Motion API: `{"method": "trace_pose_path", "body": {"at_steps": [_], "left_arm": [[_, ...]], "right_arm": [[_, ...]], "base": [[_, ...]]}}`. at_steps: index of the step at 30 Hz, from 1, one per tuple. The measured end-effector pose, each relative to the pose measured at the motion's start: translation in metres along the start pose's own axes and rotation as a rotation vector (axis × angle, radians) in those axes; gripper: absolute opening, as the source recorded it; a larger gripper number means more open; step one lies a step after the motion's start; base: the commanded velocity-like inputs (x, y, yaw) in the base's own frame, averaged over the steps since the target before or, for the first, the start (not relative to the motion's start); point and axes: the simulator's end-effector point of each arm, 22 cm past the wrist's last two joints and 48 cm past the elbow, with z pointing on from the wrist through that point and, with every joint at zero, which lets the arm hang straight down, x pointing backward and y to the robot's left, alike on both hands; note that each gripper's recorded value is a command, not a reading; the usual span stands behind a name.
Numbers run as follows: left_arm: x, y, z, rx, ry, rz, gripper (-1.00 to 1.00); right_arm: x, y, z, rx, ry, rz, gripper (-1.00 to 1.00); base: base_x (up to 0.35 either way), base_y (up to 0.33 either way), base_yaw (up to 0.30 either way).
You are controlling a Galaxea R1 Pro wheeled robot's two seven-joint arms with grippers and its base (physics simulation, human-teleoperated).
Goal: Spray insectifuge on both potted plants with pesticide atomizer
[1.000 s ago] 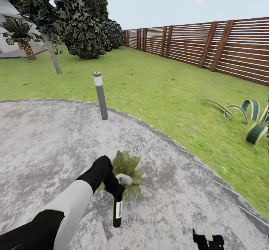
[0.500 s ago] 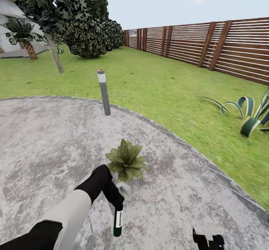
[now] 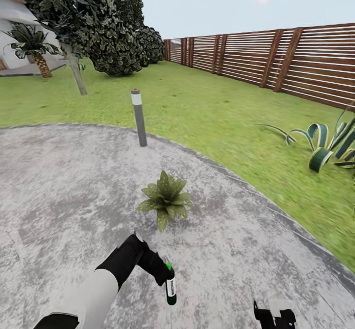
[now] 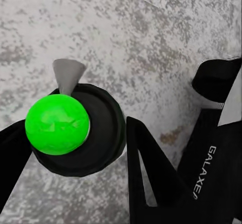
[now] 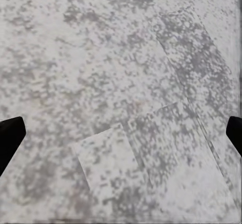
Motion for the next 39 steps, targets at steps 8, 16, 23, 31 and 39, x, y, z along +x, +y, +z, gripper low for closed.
{"method": "trace_pose_path", "body": {"at_steps": [8,16,23,31,39], "left_arm": [[0.0,0.009,0.0,-0.041,-0.005,-0.006,-1.0],[0.006,0.015,-0.002,-0.052,-0.002,0.002,-1.0],[0.032,0.049,-0.022,-0.103,-0.017,0.074,-1.0],[0.04,0.065,-0.036,-0.128,-0.019,0.164,-1.0],[0.07,0.046,-0.052,0.024,0.144,0.36,-1.0]], "right_arm": [[0.0,-0.001,0.0,0.002,0.001,0.001,1.0],[-0.002,-0.006,0.001,0.01,-0.004,0.0,1.0],[-0.079,-0.01,0.017,-0.033,-0.177,-0.039,1.0],[-0.141,0.082,0.001,-0.463,-0.319,-0.302,1.0],[-0.252,0.151,-0.026,-0.888,-0.382,-0.698,-1.0]], "base": [[-0.298,-0.123,0.225],[-0.051,-0.006,0.012],[0.0,0.0,0.0],[0.0,0.0,0.0],[0.0,0.0,0.0]]}}
